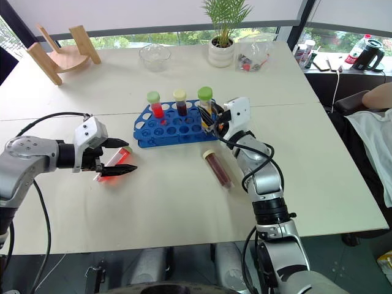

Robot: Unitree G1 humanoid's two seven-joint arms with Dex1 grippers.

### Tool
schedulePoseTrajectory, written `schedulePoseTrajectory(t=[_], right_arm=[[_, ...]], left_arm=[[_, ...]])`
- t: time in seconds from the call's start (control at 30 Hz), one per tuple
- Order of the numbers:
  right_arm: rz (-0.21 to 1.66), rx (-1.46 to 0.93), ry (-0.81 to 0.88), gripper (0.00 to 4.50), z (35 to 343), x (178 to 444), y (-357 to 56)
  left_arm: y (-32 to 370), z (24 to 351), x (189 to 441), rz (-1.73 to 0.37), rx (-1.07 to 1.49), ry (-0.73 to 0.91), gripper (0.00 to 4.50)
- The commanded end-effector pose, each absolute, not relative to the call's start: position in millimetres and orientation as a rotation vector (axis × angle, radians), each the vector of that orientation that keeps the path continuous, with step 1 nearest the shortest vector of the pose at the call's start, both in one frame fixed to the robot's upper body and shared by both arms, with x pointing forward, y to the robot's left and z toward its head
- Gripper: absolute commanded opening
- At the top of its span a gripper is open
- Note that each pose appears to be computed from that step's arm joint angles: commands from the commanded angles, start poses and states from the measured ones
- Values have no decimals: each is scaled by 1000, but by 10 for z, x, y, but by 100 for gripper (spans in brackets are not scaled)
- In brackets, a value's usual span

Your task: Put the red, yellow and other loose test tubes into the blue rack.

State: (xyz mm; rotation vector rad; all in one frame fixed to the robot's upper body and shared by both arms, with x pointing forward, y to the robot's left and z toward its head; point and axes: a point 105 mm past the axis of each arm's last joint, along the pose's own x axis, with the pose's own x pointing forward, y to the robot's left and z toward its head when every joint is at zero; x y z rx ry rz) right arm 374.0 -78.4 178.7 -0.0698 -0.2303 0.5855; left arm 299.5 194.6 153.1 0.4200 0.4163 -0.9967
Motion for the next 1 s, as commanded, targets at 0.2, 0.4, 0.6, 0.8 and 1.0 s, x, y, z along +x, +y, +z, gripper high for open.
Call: schedulePoseTrajectory(t=[0.2, 0.4, 0.6, 0.8, 1.0], right_arm=[[546, -76, -183, 81, 1635, 3789, -886], [535, -86, -177, 81, 1612, 3805, -923], [535, -86, -176, 81, 1610, 3792, -943], [553, -82, -165, 81, 1554, 3757, -866], [574, -98, -174, 371, 1668, 3633, -896]], left_arm=[[1915, 1628, 3025, -996, 455, 379, 450], [1908, 1633, 3034, -996, 456, 377, 450], [1893, 1630, 3041, -997, 458, 376, 450], [1871, 1636, 3056, -1000, 459, 370, 450], [1876, 1662, 3038, -1004, 456, 368, 450]])
